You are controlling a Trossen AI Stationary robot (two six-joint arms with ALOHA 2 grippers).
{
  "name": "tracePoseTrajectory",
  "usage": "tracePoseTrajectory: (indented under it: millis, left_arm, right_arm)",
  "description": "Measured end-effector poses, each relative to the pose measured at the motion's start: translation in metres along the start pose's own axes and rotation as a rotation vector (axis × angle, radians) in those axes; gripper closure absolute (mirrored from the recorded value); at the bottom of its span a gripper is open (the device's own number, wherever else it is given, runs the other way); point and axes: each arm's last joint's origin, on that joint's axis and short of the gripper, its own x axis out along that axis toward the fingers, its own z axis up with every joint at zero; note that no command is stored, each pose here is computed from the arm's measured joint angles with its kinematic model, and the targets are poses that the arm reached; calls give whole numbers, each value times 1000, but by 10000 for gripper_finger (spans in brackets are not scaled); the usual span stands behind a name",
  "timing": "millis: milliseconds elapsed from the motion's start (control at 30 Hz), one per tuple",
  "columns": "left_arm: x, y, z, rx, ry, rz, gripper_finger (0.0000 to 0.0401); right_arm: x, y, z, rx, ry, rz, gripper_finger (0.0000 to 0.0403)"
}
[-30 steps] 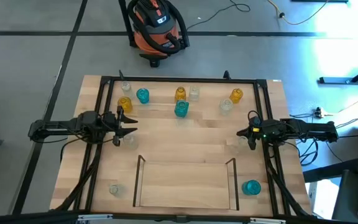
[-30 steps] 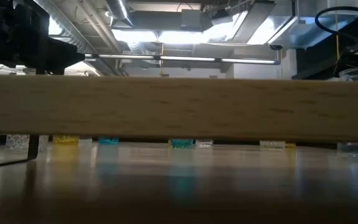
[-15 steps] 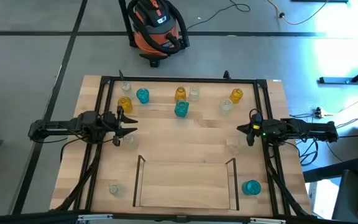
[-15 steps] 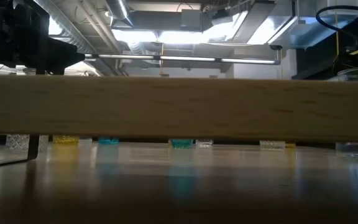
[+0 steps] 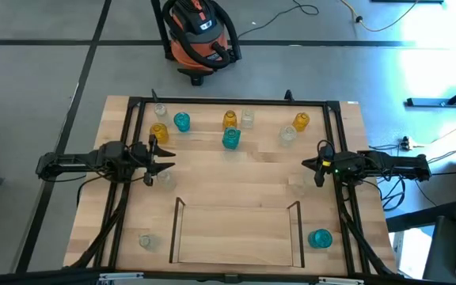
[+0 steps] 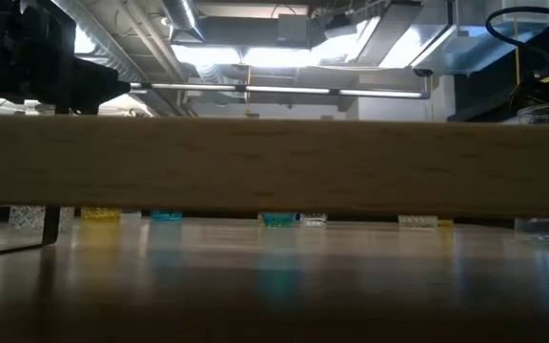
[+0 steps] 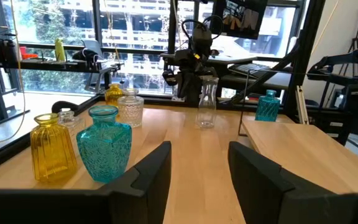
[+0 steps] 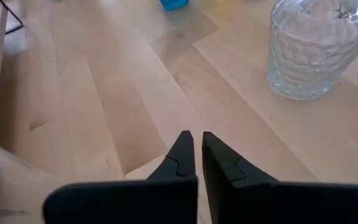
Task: Sort vases onto shelf
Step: Put the yellow vase on the shelf
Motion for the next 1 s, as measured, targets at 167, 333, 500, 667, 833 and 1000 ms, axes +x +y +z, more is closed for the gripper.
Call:
tracePoseTrajectory:
  millis: [167,333,500,667,833,1000]
  left_arm:
    - [0,3,2,-5,-26,90,250]
    - [0,2,7,-203,-89,70,250]
    - [-3,1,23,-561,-257,-5,250]
    - [-10,5,41,-826,-523,49,250]
    - [-19,10,53,-959,-770,157,250]
    - [-24,15,55,-1015,-891,314,250]
  right_arm:
    - [0,1,2,53,-27,8,402]
    - [-1,5,13,132,-139,40,402]
    - [-7,13,34,256,-340,151,402]
    - [-23,14,61,624,-698,180,402]
    - [-43,12,79,834,-971,233,402]
    - [-67,12,92,700,-1185,314,402]
